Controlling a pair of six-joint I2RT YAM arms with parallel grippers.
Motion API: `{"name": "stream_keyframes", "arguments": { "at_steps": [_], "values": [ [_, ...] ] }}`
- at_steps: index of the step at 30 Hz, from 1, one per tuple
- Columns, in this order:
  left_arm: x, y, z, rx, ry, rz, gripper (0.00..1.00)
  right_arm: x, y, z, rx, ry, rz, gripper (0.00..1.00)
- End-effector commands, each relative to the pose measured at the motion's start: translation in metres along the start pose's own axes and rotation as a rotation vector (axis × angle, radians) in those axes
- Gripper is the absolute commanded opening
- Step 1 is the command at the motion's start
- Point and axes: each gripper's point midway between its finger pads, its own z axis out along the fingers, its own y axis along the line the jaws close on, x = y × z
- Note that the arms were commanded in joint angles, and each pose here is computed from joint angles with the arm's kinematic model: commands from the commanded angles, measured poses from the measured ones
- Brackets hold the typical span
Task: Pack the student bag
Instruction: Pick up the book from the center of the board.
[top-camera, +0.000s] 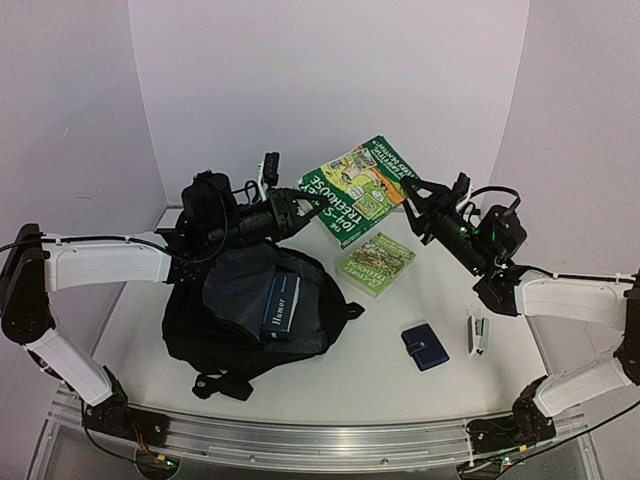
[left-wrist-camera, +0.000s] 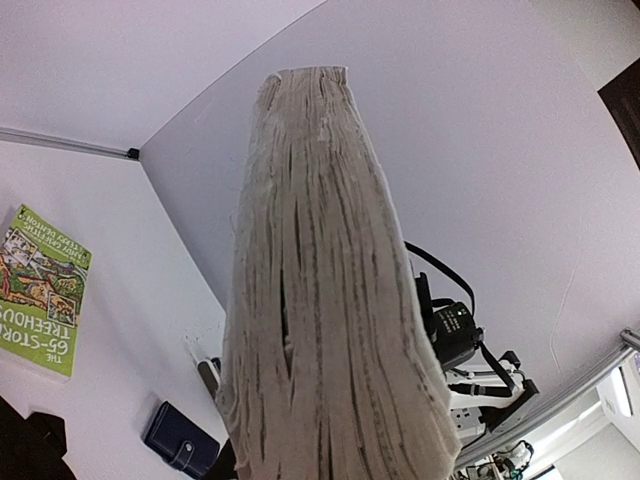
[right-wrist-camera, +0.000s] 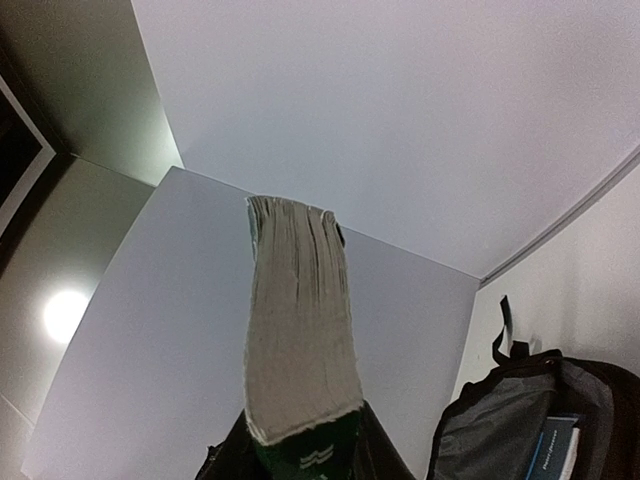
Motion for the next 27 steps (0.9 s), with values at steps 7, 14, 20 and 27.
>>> {"name": "stream_keyframes", "arguments": {
  "at_steps": [7,14,20,27],
  "values": [
    [-0.007,-0.038,-0.046,0.024,0.096,0.165,0.00,-0.004,-0.009,-0.013,0.166,0.038,-0.384,0.98],
    [0.007,-0.044,-0.083,0.126,0.289,0.138,0.00,0.019,-0.008,-0.023,0.082,0.364,-0.532,0.98],
    [0.023,-0.054,-0.094,0.156,0.410,0.153,0.00,0.065,0.007,-0.034,-0.076,0.683,-0.450,0.98],
    [0.031,-0.060,-0.096,0.216,0.464,0.136,0.00,0.107,-0.010,-0.033,-0.093,0.847,-0.370,0.98]
  ]
}}
